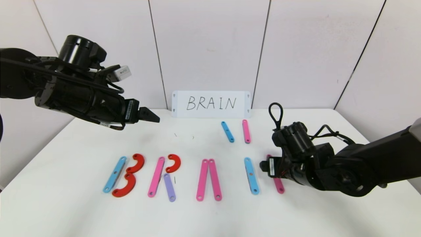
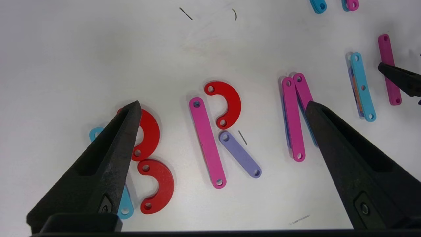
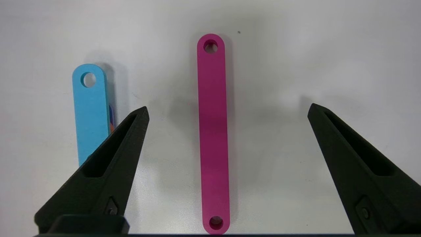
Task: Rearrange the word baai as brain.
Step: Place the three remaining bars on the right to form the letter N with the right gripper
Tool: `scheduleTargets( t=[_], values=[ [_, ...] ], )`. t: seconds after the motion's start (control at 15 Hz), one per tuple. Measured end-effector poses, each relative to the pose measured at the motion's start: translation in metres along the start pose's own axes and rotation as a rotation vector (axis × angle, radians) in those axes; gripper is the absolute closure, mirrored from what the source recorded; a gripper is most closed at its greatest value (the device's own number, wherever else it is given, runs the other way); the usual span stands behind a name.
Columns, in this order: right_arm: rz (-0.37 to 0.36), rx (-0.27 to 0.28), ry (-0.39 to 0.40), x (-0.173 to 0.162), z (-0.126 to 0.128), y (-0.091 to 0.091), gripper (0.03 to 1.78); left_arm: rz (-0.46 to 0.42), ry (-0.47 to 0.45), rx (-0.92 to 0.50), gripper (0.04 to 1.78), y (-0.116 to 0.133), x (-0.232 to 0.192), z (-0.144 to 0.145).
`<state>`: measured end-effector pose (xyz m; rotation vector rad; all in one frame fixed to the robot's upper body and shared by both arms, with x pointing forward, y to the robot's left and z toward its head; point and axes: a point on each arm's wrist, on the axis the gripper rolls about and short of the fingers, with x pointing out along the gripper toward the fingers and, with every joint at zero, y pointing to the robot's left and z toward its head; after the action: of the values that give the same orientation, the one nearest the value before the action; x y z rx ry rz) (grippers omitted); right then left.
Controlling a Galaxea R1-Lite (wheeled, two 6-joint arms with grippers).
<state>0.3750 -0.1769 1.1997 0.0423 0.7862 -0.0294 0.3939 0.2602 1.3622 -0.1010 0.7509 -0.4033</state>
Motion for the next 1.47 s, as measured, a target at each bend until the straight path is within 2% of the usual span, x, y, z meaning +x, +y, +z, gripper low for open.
scheduleTargets(
  t=[0.13, 0.47, 0.8, 1.13, 1.47],
  values=[
    [0.021, -0.011, -0.036, -0.004, 0.011, 0.003, 0.08, -0.001, 0.000, 0.001, 0.08, 0.000, 0.000, 0.000],
    [0.133, -0.123, -0.135, -0.010, 0.049, 0.019, 0.08, -0.003, -0.011, 0.003, 0.08, -0.002, -0.005, 0.000],
    [0.225, -0.192, -0.233, 0.002, 0.089, 0.044, 0.08, -0.004, -0.024, 0.005, 0.08, -0.003, -0.010, 0.001],
    [0.269, -0.263, -0.252, 0.035, 0.100, 0.069, 0.08, -0.005, -0.028, 0.007, 0.08, -0.003, -0.012, 0.002],
    [0.288, -0.288, -0.237, 0.068, 0.097, 0.085, 0.08, -0.004, -0.027, 0.007, 0.08, -0.003, -0.011, 0.001]
  ],
)
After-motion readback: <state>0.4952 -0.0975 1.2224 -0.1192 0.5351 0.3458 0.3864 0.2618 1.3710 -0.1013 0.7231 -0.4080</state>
